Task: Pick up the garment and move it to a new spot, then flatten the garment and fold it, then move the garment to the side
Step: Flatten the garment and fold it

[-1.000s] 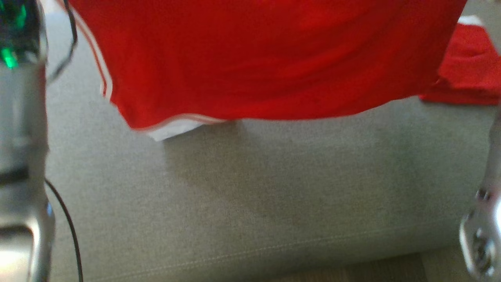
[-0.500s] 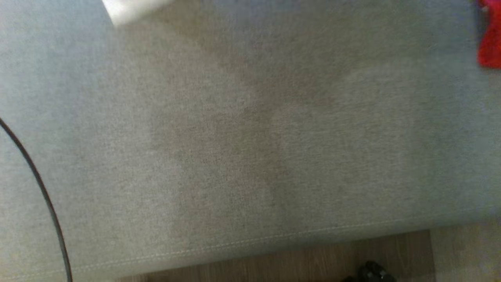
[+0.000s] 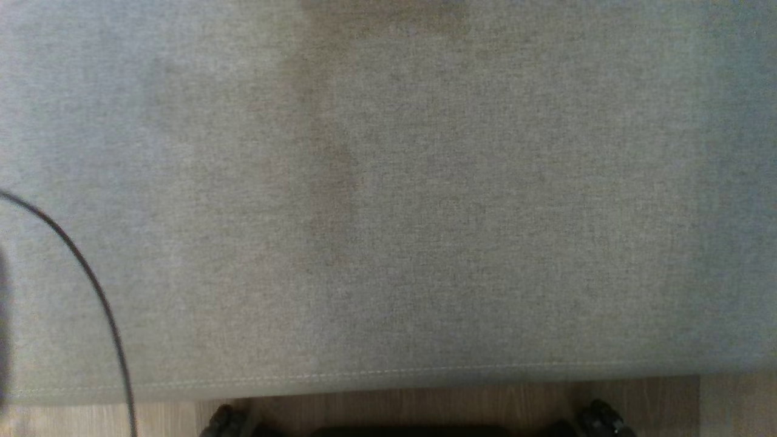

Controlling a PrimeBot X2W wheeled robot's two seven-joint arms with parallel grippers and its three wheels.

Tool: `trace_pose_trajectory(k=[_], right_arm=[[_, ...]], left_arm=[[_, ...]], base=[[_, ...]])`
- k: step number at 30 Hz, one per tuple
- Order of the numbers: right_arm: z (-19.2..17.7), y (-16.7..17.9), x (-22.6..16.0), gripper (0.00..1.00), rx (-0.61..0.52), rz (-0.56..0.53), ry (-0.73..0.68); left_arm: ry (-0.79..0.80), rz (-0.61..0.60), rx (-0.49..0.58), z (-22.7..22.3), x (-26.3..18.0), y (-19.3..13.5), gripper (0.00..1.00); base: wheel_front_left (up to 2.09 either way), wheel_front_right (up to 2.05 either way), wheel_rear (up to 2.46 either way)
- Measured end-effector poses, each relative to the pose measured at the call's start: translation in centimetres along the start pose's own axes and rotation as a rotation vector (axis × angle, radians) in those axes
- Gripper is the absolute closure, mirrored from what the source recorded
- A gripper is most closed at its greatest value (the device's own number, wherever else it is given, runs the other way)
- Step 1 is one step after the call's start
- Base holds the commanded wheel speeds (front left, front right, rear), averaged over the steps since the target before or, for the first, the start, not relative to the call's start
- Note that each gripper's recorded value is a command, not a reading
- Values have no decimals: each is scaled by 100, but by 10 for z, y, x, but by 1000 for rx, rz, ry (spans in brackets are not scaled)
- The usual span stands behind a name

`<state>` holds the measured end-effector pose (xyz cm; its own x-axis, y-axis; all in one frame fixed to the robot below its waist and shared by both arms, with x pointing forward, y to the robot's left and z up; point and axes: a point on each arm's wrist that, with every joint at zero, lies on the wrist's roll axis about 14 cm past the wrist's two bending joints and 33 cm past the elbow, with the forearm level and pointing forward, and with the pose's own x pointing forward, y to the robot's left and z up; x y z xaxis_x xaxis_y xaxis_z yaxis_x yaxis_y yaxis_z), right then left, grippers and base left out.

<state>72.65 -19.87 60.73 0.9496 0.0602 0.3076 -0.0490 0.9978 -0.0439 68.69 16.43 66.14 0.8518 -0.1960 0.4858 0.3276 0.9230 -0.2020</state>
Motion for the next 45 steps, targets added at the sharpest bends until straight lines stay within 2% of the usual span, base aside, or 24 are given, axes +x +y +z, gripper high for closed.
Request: trace_pose_trajectory(k=[3,6,12,19,26,31,45], right_arm=[[-40,-2,-28,100,16,-8,115],[-64,-14,-58,100,31,-35,195],[-84,-24,-116,100,90,-73,323],[-97,-25,-204,100,134,-90,477],[-82,-36,-277,100,85,-123,540],[-74,-34,-317,100,109,-165,567],[-45,-58,-366,100,59,-251,573]], left_arm=[[150,22,-68,-51,-56,0,100],[260,44,-116,-75,-110,-2,100],[370,97,-195,-80,-193,-10,100],[486,180,-282,-79,-277,-30,100],[527,235,-329,-68,-323,-48,100],[551,264,-371,-62,-349,-63,100],[540,388,-460,-23,-390,-84,100]], base=[[0,0,0],[0,0,0],[0,0,0],[0,0,0],[0,0,0],[0,0,0],[0,0,0]])
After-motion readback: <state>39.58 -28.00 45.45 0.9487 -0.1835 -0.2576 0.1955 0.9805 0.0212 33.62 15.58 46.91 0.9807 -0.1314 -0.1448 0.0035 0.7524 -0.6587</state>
